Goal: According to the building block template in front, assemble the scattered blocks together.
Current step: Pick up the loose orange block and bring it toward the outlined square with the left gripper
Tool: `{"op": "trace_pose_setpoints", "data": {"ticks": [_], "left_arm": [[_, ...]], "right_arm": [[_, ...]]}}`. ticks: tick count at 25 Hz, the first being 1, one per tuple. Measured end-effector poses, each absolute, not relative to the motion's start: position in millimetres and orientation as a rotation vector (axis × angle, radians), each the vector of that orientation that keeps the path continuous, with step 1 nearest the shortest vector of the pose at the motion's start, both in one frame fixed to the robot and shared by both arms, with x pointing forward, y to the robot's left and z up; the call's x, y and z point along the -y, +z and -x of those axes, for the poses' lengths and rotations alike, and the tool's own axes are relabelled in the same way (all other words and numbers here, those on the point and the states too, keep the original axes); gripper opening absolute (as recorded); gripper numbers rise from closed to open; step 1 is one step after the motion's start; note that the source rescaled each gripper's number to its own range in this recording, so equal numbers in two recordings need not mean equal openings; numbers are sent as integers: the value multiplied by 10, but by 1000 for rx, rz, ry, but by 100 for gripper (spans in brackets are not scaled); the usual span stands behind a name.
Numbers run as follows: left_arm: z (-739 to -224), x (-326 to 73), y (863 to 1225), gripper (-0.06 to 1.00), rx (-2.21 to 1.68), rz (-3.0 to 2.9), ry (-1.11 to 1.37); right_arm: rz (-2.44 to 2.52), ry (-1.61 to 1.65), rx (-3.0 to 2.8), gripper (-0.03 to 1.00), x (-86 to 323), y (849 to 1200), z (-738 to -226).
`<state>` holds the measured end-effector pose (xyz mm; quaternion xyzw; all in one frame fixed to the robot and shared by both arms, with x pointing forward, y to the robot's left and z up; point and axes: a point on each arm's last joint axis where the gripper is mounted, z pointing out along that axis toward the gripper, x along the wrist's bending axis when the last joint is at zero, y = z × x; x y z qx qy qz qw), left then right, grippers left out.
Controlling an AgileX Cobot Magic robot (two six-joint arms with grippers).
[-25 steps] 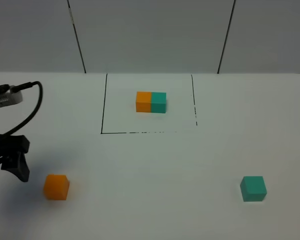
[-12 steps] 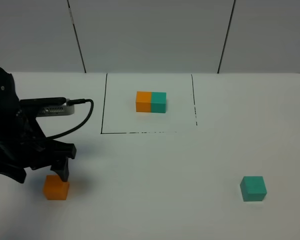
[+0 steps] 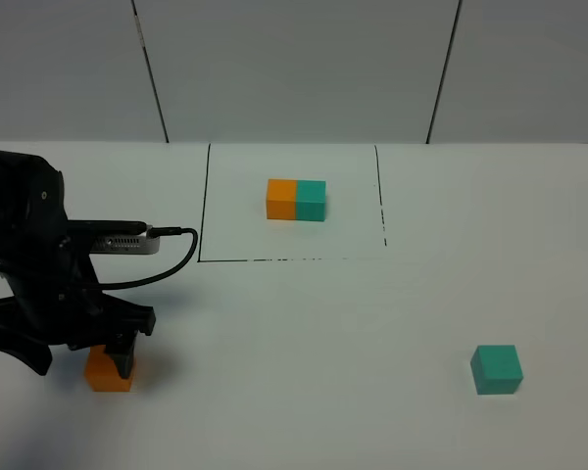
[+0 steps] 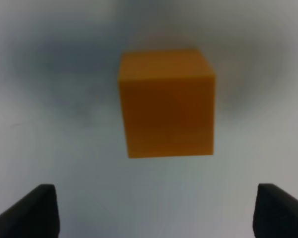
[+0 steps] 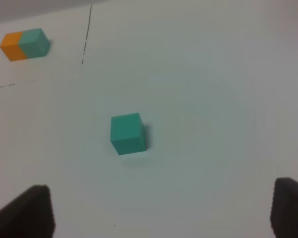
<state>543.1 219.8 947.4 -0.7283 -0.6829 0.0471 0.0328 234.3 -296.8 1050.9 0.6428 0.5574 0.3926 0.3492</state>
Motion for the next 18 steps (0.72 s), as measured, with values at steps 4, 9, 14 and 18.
{"op": "trace_pose_setpoints", "data": {"ticks": [4,9,14,18], "left_arm": [[-5423,-2219,9430,67,2102,2242,109],[-5420,-2206,9339,67,2155,2253,64],[-5382,-2217,9254,67,2179,2253,46],[-5345,-2228,9166,67,2201,2266,20]], "right_arm": [[-1666,1017,-1444,74,2968,10509,-2343],[-1666,1017,-1444,74,2968,10509,-2343],[-1666,1017,-1444,74,2968,10509,-2343],[-1666,1017,-1444,74,2968,10509,-2343]]}}
